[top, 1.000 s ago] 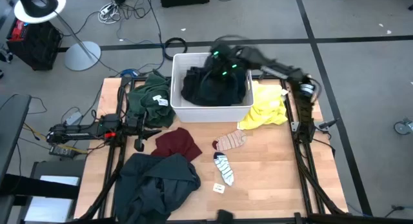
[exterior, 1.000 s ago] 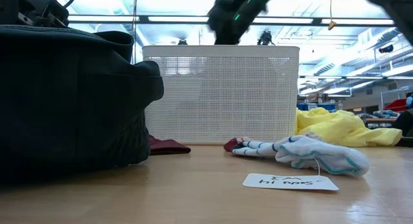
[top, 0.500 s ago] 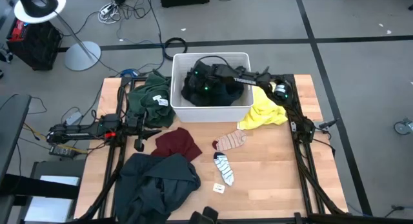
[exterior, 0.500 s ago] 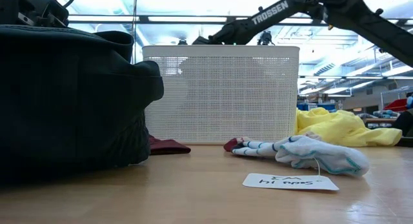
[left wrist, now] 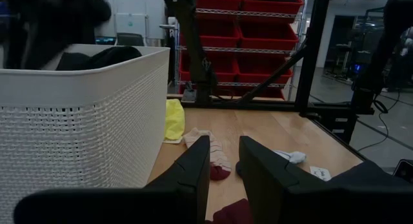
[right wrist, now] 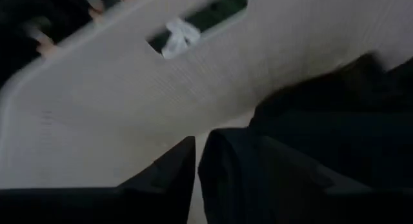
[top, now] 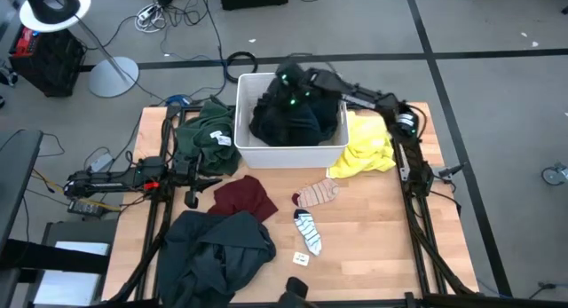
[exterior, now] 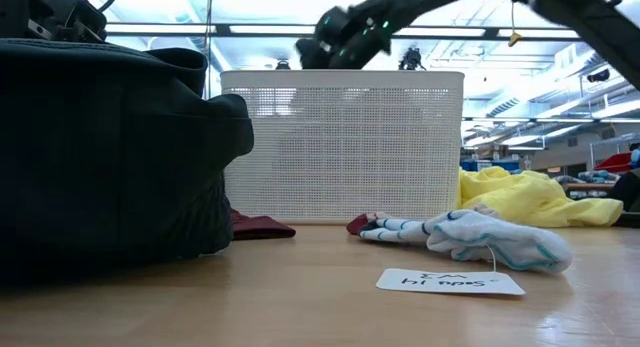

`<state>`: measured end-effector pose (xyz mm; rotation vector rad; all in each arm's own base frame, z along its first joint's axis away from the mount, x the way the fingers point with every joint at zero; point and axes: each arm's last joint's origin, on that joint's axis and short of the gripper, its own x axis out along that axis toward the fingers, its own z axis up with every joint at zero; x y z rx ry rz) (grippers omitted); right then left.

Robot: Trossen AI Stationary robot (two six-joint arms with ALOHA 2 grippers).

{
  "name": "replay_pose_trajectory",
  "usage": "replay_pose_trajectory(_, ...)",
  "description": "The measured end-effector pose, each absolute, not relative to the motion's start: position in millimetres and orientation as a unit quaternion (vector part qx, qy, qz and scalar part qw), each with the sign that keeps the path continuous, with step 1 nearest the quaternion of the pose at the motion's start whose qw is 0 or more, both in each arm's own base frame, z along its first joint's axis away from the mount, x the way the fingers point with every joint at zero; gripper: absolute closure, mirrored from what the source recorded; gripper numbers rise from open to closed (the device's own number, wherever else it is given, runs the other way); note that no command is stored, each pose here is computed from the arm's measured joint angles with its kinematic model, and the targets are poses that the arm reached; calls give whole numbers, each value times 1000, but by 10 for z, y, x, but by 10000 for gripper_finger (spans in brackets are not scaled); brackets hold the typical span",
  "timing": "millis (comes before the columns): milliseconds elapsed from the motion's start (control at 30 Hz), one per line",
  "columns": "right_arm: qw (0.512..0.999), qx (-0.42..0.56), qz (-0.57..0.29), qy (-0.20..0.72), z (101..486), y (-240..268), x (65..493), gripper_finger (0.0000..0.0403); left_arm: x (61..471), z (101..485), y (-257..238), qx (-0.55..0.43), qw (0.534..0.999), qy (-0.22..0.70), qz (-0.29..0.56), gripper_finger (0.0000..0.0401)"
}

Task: Sort clothes
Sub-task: Put the brown sock into the white bin

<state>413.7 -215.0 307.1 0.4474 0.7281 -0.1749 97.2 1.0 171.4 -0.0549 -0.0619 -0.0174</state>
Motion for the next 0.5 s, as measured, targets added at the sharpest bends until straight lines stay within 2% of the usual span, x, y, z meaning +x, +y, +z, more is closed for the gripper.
replay_pose_trajectory(267, 925, 205, -108, 300, 3783, -2002, 3695, 209, 972, 1714, 9, -27, 999, -31, -9, 312)
replay_pose_trajectory(500, 884, 296, -161, 324, 4091, -1698, 3322, 216, 972, 1714, 10, -28, 999, -31, -9, 312)
